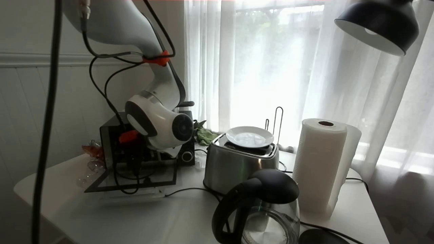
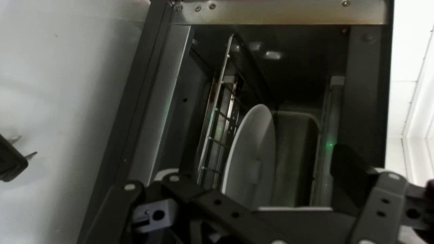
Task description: Pick the white plate and put it on top of the oven
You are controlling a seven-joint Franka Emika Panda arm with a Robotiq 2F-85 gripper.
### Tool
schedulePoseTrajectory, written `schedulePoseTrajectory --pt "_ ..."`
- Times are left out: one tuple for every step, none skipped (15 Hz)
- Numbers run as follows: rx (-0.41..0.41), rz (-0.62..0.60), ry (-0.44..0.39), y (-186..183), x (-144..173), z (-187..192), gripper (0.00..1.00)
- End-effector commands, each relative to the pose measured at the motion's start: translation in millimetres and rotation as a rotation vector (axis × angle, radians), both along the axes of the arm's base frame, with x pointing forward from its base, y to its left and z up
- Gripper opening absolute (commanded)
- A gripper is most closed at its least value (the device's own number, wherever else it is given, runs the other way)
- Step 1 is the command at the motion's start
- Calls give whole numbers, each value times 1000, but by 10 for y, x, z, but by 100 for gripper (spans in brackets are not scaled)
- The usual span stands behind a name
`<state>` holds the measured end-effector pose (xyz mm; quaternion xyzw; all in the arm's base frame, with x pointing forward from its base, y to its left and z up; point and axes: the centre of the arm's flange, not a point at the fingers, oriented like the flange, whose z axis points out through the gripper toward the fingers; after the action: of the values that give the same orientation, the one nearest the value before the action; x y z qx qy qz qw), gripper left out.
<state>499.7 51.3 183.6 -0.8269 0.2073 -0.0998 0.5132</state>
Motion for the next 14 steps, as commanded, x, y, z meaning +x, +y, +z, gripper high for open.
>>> schedulePoseTrajectory --pt "7 -38 11 116 94 -108 100" --pt "9 -44 14 95 87 -126 92" --pt "10 -55 18 69 74 -141 84" --pt "12 -67 19 47 70 -154 68" --pt "19 -76 20 28 62 -158 61" --pt "25 -86 22 11 57 -162 57" --pt "29 -93 24 -5 51 -165 53" --pt "34 -103 27 -30 41 -163 52" --pt "34 -109 29 -52 32 -162 51" --pt "38 -117 27 -76 27 -160 50" --pt "36 -124 24 -92 29 -167 50" --pt "36 -132 24 -98 37 -191 49" --pt "36 -145 21 -109 47 -214 46" --pt "46 -168 18 -118 62 -231 43"
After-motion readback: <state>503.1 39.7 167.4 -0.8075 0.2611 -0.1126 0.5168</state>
